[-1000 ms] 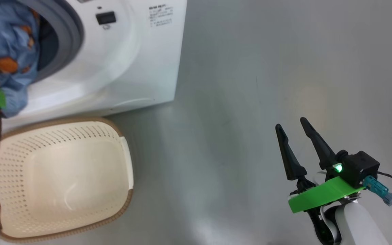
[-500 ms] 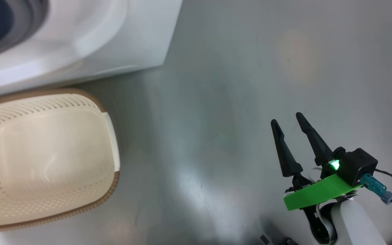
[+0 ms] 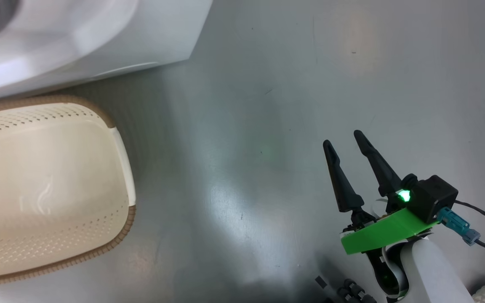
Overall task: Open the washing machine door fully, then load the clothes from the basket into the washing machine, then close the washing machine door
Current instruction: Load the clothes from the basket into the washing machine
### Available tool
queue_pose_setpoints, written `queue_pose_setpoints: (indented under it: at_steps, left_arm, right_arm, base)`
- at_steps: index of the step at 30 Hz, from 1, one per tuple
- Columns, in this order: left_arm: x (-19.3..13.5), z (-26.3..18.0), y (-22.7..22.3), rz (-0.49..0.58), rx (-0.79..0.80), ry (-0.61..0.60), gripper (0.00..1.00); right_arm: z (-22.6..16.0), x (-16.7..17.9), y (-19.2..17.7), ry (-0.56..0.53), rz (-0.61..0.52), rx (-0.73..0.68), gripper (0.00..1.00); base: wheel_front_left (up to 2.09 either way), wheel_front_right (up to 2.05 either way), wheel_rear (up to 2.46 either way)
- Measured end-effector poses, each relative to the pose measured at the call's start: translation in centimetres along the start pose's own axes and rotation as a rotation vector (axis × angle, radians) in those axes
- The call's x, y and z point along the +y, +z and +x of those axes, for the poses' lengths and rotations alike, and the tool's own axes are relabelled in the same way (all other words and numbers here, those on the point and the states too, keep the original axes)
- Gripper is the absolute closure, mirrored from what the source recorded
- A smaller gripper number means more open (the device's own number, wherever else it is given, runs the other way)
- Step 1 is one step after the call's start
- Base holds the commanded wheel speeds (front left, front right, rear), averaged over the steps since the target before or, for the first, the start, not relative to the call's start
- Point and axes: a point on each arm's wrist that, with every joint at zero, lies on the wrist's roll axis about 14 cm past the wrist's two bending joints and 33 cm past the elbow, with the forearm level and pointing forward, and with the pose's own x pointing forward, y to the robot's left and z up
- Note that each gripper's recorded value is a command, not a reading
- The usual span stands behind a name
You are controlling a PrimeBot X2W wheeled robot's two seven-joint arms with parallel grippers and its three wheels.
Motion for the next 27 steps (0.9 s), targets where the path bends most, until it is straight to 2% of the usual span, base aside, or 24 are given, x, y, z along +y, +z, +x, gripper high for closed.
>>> queue_pose_setpoints:
  at_steps: [19, 27]
  left_arm:
    - [0.0, -3.3, -7.0, -0.041, 0.278, -0.034, 1.00]
    - [0.0, -3.4, -7.8, -0.046, 0.328, -0.038, 1.00]
  right_arm:
    - [0.0, 0.7, 0.6, 0.017, 0.008, -0.014, 0.00]
    - [-0.1, 0.7, 1.0, 0.016, 0.007, -0.024, 0.00]
  base:
    - [0.00, 0.00, 0.00]
    - [0.00, 0.00, 0.00]
